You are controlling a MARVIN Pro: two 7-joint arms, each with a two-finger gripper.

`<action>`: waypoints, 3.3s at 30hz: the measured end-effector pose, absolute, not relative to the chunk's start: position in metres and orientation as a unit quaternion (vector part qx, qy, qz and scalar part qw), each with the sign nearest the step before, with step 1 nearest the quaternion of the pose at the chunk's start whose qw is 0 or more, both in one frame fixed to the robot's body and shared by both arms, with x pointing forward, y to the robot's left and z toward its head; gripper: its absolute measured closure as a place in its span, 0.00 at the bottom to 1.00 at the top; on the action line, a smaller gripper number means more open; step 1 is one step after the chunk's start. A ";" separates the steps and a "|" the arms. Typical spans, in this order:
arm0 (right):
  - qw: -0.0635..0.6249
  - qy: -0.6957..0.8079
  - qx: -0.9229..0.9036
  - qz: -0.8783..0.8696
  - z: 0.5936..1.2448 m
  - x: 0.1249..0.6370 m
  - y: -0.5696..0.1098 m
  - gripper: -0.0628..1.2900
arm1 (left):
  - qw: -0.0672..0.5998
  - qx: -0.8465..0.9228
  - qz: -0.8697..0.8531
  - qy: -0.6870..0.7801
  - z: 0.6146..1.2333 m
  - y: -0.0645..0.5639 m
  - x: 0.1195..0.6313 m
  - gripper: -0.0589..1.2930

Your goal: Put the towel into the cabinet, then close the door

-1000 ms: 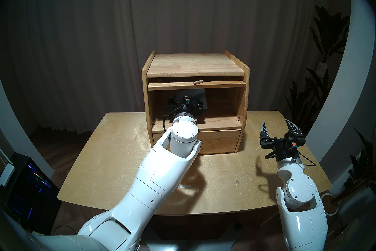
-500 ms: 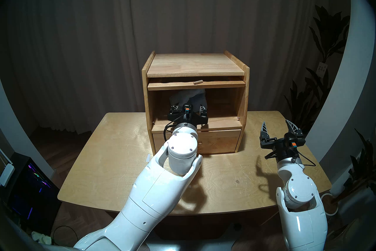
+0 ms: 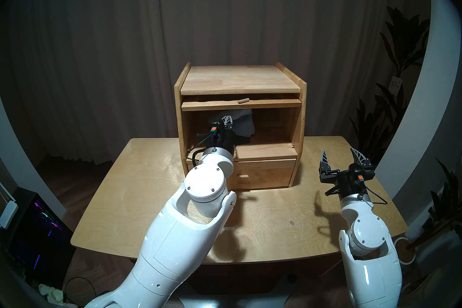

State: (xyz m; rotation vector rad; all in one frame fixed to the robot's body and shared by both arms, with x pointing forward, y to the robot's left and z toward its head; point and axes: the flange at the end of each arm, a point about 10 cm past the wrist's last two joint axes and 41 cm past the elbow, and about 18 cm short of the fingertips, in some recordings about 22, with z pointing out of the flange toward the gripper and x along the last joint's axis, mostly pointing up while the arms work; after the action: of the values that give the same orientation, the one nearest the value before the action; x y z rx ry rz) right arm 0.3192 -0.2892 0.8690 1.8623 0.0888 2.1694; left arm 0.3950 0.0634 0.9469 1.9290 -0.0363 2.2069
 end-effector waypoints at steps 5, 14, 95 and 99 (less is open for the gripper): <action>0.140 0.031 0.646 0.750 0.868 0.319 -0.290 0.03 | 0.119 0.646 0.754 -0.010 0.952 0.075 0.382 0.98; 0.140 0.030 0.647 0.749 0.866 0.320 -0.290 0.03 | 0.148 0.630 0.762 0.001 0.963 0.096 0.360 0.98; 0.325 0.581 0.344 0.662 0.979 0.404 -0.220 0.03 | 0.046 0.654 0.754 0.042 0.913 0.386 0.317 0.04; 0.352 0.590 0.336 0.644 0.980 0.418 -0.229 0.03 | 0.066 0.647 0.759 0.036 0.913 0.389 0.316 0.04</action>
State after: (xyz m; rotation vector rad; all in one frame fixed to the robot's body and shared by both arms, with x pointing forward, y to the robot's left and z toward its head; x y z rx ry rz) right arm 0.4176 -0.2289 0.9804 0.8705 1.5277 1.6667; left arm 0.3164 0.3886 0.9132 1.9525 0.1075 2.2885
